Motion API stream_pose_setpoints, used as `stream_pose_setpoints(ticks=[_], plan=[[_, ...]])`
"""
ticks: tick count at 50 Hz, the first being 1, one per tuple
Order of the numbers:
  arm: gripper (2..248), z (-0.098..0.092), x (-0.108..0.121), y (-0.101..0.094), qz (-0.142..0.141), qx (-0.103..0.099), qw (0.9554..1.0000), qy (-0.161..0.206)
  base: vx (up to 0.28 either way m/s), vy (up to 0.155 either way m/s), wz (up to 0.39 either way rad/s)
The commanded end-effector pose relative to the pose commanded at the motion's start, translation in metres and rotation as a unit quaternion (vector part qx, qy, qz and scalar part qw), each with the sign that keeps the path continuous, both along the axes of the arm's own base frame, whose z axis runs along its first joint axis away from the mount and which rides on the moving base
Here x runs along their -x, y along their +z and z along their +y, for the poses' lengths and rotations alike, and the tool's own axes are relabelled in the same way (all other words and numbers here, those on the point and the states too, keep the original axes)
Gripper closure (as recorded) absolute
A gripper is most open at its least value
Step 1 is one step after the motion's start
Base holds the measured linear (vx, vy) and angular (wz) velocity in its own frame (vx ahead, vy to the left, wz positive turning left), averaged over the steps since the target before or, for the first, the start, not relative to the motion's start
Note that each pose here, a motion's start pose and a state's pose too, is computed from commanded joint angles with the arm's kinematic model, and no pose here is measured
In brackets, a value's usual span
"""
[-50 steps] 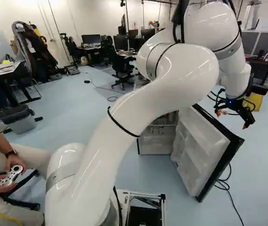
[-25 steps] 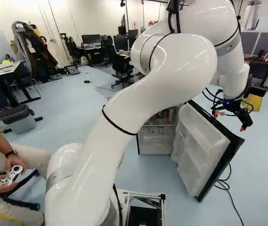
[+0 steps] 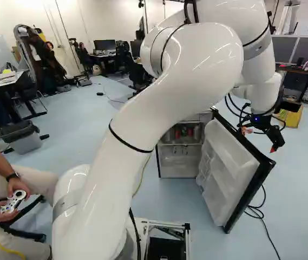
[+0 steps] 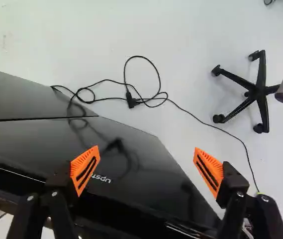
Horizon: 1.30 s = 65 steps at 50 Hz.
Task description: Grab a drink from the fridge
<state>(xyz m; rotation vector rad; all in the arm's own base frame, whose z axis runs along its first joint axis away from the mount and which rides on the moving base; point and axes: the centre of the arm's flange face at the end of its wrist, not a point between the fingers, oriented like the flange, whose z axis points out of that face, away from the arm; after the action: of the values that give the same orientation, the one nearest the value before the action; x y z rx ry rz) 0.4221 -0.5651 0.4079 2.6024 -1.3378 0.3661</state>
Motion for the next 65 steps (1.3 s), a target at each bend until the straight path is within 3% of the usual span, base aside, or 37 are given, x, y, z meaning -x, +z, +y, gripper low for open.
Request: stream_pose_setpoints(ticks=[65], plan=[[3, 0.089, 0.016, 0.003, 0.028, -0.034, 0.9985, 0.033, 0.000, 0.000, 0.000]])
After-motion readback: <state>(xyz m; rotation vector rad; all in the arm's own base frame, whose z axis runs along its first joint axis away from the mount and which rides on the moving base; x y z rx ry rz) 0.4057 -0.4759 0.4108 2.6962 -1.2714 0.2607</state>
